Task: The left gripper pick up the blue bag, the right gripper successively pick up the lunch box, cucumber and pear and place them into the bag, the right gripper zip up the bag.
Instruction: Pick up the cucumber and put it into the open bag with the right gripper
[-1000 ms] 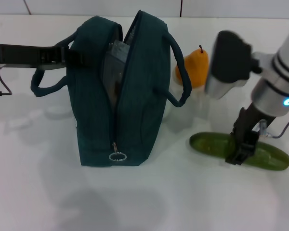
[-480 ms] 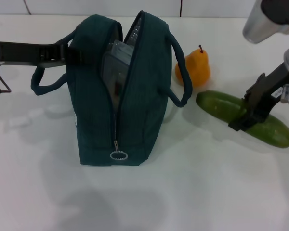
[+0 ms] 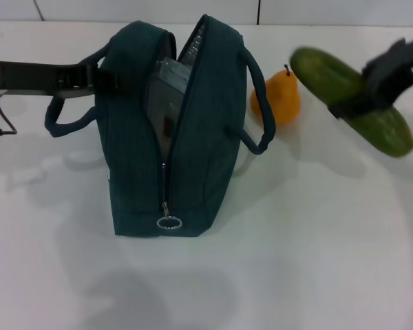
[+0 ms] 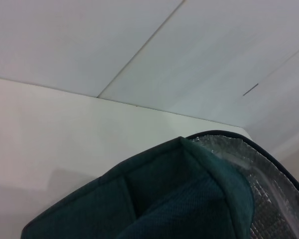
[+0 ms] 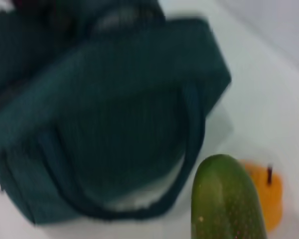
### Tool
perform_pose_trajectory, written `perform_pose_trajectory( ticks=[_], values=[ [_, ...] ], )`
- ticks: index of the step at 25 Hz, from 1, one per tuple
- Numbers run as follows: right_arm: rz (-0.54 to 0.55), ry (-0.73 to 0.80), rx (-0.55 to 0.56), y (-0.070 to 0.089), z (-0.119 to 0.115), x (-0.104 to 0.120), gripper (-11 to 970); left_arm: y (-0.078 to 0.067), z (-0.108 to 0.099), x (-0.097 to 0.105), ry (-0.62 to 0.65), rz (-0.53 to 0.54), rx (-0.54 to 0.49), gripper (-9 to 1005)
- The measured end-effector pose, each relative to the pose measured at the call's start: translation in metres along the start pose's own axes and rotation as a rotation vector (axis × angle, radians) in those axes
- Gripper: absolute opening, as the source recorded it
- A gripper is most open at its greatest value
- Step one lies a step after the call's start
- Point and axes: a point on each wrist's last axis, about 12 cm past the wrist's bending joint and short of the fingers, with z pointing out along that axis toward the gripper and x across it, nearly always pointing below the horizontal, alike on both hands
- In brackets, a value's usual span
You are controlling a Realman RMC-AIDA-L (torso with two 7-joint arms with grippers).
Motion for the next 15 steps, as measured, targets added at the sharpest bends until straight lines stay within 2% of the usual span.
perform_pose_trajectory(
  ticks=[7,15],
  values=[
    [-0.123,-0.213,-0.049,0.015,-0.011,-0.024,564,-0.002,0.002,-0.001,0.002,0.005,0.01,47],
    [-0.276,-0.609,-0.123,0.029,-0.023,-0.052,565,-0.01,0.003,-0.004,-0.015,0.011,0.072,48]
  ],
)
